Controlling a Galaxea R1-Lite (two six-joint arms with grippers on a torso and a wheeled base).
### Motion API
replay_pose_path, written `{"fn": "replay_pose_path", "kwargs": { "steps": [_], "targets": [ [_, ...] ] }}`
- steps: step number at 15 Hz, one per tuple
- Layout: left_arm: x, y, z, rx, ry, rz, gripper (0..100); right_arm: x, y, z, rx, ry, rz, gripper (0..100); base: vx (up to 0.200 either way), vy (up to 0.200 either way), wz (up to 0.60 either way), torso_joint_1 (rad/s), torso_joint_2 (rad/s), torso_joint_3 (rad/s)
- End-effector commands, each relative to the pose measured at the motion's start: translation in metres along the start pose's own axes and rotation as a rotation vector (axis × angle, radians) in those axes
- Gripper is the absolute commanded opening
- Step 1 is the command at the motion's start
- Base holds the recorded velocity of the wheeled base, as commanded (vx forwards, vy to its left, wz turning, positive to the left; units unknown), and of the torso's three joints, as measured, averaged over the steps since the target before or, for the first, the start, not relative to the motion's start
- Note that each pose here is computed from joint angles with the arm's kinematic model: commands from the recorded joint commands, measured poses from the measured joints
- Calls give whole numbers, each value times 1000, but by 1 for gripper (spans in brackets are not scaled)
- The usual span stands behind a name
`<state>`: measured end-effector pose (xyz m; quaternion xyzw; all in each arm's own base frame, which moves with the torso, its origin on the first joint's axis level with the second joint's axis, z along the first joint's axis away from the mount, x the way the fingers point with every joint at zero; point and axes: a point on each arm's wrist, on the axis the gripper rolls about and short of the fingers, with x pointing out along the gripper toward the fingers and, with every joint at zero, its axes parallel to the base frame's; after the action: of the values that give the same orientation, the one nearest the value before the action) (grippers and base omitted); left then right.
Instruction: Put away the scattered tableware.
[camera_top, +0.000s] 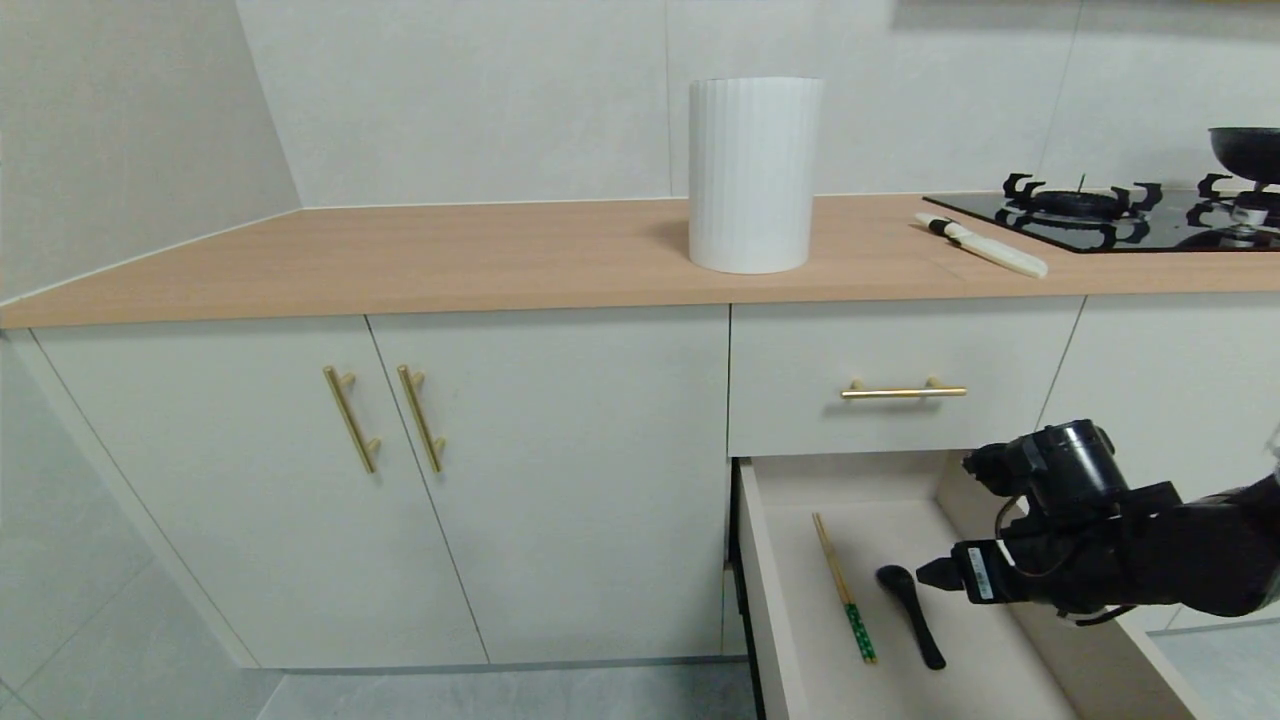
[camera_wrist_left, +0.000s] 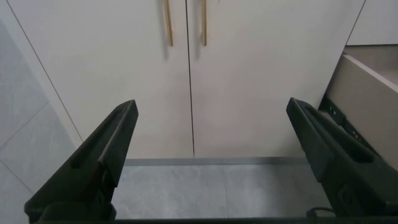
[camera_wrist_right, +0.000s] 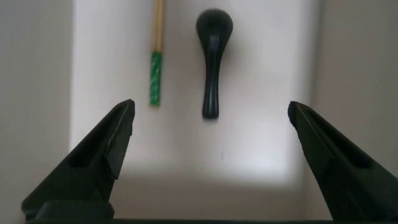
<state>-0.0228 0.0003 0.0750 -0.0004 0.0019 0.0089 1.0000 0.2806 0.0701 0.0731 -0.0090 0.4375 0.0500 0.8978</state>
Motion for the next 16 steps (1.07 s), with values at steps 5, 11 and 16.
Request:
{"fn": "replay_pose_path", "kwargs": {
  "steps": [5,11,16],
  "targets": [
    [0,0,0,-1,1,1,100,-70,5,11,-18,-107,43,100,0,0,0,0,0,0],
    [0,0,0,-1,1,1,100,-74,6,8,-25,-100,51,100,-100,0,0,1,0,4],
    [0,0,0,-1,1,1,100,-73,8,6,-37,-91,55,100,-200,0,0,1,1,2]
  ]
}}
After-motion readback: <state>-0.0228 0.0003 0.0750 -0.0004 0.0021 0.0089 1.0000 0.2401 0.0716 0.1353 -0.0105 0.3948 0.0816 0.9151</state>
